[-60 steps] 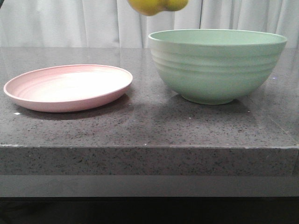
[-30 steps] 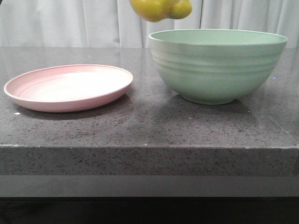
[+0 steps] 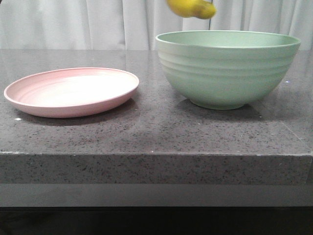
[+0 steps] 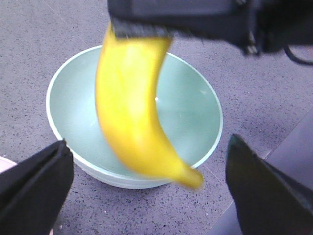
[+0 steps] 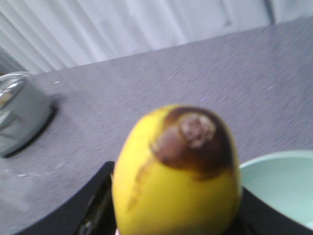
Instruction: Transfer banana from pink plate to green bowl
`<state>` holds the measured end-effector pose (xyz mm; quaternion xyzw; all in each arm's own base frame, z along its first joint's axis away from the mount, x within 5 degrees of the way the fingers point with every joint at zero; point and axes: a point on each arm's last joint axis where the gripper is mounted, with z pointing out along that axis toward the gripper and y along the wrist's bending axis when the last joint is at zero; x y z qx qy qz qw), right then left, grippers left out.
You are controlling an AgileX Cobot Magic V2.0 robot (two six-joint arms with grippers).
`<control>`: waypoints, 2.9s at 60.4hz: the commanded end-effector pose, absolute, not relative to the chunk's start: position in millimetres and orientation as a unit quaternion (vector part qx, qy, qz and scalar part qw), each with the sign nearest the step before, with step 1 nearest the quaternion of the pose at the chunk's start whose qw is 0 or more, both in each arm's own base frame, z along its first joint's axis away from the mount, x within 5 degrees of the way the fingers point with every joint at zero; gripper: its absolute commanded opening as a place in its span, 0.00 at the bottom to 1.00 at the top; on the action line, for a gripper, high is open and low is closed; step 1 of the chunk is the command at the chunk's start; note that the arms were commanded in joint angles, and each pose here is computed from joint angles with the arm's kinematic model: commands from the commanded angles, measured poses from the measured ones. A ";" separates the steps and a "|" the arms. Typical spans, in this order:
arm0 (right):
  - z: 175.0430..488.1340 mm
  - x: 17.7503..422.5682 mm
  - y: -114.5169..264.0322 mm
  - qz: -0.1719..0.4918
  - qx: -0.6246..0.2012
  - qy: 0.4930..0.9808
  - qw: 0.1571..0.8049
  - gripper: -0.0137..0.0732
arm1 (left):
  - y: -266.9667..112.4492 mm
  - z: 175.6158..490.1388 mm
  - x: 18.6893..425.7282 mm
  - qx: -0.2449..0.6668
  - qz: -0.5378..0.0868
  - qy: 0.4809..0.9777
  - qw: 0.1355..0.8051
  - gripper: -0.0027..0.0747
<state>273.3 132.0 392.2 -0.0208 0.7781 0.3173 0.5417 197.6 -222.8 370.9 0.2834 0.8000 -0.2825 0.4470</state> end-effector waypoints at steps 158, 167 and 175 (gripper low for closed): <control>402.5 214.4 38.1 0.112 -0.084 0.767 0.626 0.07 | -35.4 405.1 215.1 0.041 -0.075 0.754 0.651 0.01; 374.0 185.0 32.1 0.103 -0.069 0.768 0.629 0.07 | -23.0 392.2 170.5 0.027 -0.068 0.718 0.693 0.01; 346.2 154.4 25.7 0.094 -0.051 0.760 0.641 0.07 | -17.7 368.4 131.0 0.026 -0.069 0.701 0.710 0.01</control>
